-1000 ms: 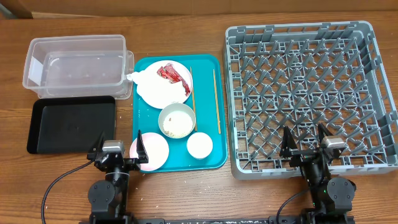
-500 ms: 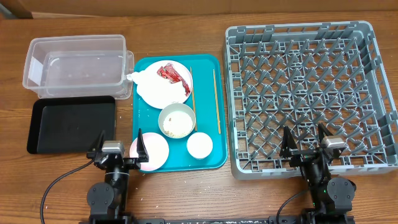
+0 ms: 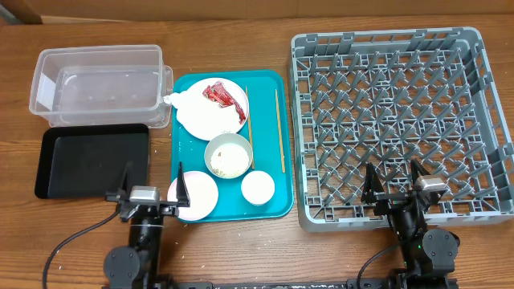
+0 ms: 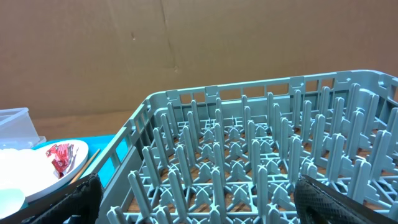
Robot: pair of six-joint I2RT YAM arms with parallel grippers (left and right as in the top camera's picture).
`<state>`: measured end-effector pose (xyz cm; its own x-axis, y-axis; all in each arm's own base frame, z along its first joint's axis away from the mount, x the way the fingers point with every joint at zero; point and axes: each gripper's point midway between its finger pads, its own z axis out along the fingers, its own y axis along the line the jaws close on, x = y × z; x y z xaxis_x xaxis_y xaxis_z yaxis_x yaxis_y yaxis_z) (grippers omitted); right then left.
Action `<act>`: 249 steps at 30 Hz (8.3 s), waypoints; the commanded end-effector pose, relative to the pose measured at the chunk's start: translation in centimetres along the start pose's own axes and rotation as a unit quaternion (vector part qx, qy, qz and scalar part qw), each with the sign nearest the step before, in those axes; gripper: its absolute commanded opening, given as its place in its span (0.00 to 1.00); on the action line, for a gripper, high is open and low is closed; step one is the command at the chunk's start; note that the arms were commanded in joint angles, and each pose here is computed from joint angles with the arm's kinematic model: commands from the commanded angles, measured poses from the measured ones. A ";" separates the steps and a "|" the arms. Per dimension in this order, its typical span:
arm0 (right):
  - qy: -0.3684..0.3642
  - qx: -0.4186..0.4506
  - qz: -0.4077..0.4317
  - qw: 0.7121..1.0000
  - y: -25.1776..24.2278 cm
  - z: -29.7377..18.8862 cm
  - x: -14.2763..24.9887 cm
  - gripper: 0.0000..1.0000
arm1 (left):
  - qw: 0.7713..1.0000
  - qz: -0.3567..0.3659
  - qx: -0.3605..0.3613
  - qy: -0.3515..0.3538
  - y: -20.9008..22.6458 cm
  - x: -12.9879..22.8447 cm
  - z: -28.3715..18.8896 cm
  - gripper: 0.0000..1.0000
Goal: Sort waste into correct bins and load items into the dishwasher
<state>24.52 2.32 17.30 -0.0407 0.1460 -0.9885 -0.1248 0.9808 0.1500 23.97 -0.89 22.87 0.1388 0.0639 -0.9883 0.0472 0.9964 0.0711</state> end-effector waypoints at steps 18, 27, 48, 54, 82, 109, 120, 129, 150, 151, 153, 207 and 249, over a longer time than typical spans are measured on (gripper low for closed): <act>-0.001 0.004 0.002 1.000 -0.2 0.0 0.2 1.00 | 0.987 -0.001 0.087 0.136 -1.5 -11.0 8.5 1.00; -0.001 0.004 0.002 1.000 -0.2 0.0 0.2 1.00 | 0.955 -0.014 0.128 0.268 -3.5 -11.9 11.7 1.00; -0.001 0.004 0.002 1.000 -0.2 0.0 0.2 1.00 | 0.931 -0.048 0.094 0.349 -6.3 -8.0 18.4 0.94; -0.001 0.004 0.002 1.000 -0.2 0.0 0.2 1.00 | 0.905 -0.117 0.052 0.405 -7.8 -5.0 22.5 0.87; -0.001 0.004 0.002 1.000 -0.2 0.0 0.2 1.00 | 0.730 -0.158 -0.066 0.662 -10.4 21.0 21.5 0.97; -0.001 0.004 0.002 1.000 -0.2 0.0 0.2 1.00 | 0.716 -0.128 -0.045 0.685 -10.4 19.9 21.4 0.04; -0.001 0.004 0.002 1.000 -0.2 0.0 0.2 1.00 | 0.771 -0.115 -0.016 0.626 -7.5 4.5 24.0 0.04; -0.001 0.004 0.002 1.000 -0.2 0.0 0.2 1.00 | 0.761 -0.176 -0.164 0.602 3.4 4.0 24.0 0.04; -0.001 0.004 0.002 1.000 -0.2 0.0 0.2 1.00 | 0.751 -0.223 -0.218 0.583 11.6 11.8 25.1 0.90; -0.001 0.004 0.002 1.000 -0.2 0.0 0.2 1.00 | 0.753 -0.217 -0.214 0.583 11.6 10.8 25.0 0.91; -0.001 0.004 0.002 1.000 -0.2 0.0 0.2 1.00 | 0.756 -0.211 -0.209 0.583 11.6 8.9 24.7 0.95; -0.001 0.004 0.002 1.000 -0.2 0.0 0.2 1.00 | 0.601 -0.031 0.114 0.790 -19.5 19.7 8.5 0.54; -0.001 0.004 0.002 1.000 -0.2 0.0 0.2 1.00 | 0.692 -0.067 0.103 0.711 -14.2 3.3 11.8 0.04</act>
<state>24.52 2.32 17.27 -0.0419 0.1463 -0.9884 -0.1246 0.9807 0.1505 35.01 -18.30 15.24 -0.9864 0.1644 0.0001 0.1629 0.9777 -0.1325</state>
